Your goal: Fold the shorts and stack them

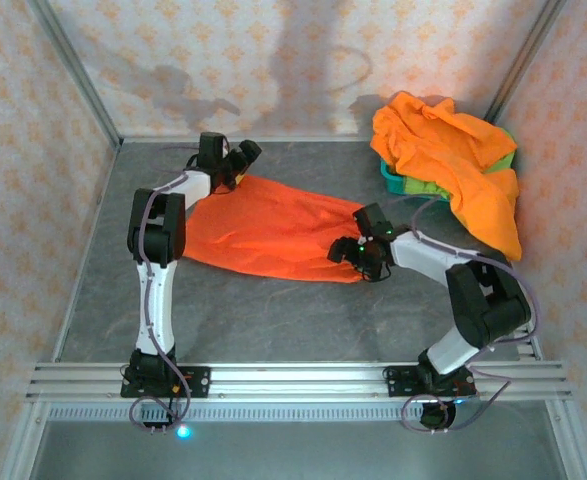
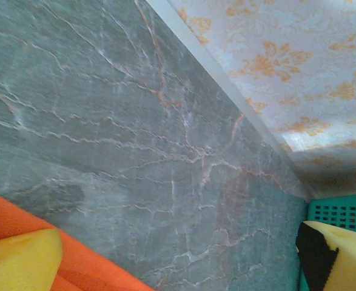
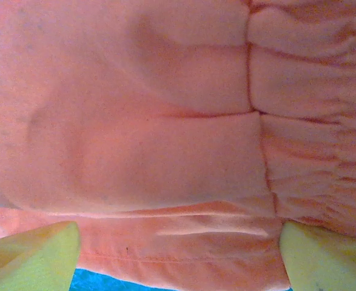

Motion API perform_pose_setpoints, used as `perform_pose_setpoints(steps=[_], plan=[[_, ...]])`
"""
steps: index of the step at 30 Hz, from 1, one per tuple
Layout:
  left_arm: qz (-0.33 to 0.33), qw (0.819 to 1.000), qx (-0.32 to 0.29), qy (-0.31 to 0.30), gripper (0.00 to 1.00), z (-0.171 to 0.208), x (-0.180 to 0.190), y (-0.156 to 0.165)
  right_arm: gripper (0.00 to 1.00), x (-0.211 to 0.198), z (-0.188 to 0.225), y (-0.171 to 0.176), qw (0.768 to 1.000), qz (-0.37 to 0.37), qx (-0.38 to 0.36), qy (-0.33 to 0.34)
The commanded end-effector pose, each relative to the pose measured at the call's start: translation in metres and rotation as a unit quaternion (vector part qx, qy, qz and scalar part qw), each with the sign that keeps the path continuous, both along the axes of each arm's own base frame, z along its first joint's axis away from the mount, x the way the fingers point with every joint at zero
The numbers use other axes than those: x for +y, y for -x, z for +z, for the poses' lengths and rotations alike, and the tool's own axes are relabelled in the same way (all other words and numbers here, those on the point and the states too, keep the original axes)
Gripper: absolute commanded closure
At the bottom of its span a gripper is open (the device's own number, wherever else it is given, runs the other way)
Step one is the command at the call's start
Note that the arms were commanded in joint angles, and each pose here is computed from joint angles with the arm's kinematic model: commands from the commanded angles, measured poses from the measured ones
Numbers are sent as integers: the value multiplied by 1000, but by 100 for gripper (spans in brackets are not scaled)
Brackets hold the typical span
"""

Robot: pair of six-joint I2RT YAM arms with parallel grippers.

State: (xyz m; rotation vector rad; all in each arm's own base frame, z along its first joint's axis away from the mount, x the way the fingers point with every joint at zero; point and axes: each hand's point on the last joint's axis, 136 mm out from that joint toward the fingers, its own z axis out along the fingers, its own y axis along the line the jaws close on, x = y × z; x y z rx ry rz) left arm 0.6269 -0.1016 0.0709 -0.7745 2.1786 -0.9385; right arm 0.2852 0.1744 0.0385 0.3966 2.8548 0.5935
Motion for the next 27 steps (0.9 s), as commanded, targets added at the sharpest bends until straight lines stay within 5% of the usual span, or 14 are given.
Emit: perform_pose_setpoints(steps=[1,9,15,17,21,27], plan=[[12,999,30,-36,0,-25,19,6,14,-11,-14,30,999,7,44,15],[11,998,33,-48,0,-27,28,14,13,-3,-6,44,998,29,58,-19],[-6,998,-33,-46,0,42,23,33,10,-4,50,24,998,41,-34,-20],[-11,997,-60,-56,0,74,22,49,0,-14,72,14,996,37,-75,-1],[-31,990,-104,-85,0,128,20,92,0,-46,89,-6,994,4,-104,33],[-83,980,-110,-146,0,148,0,160,5,-61,72,-34,997,1,-57,44]])
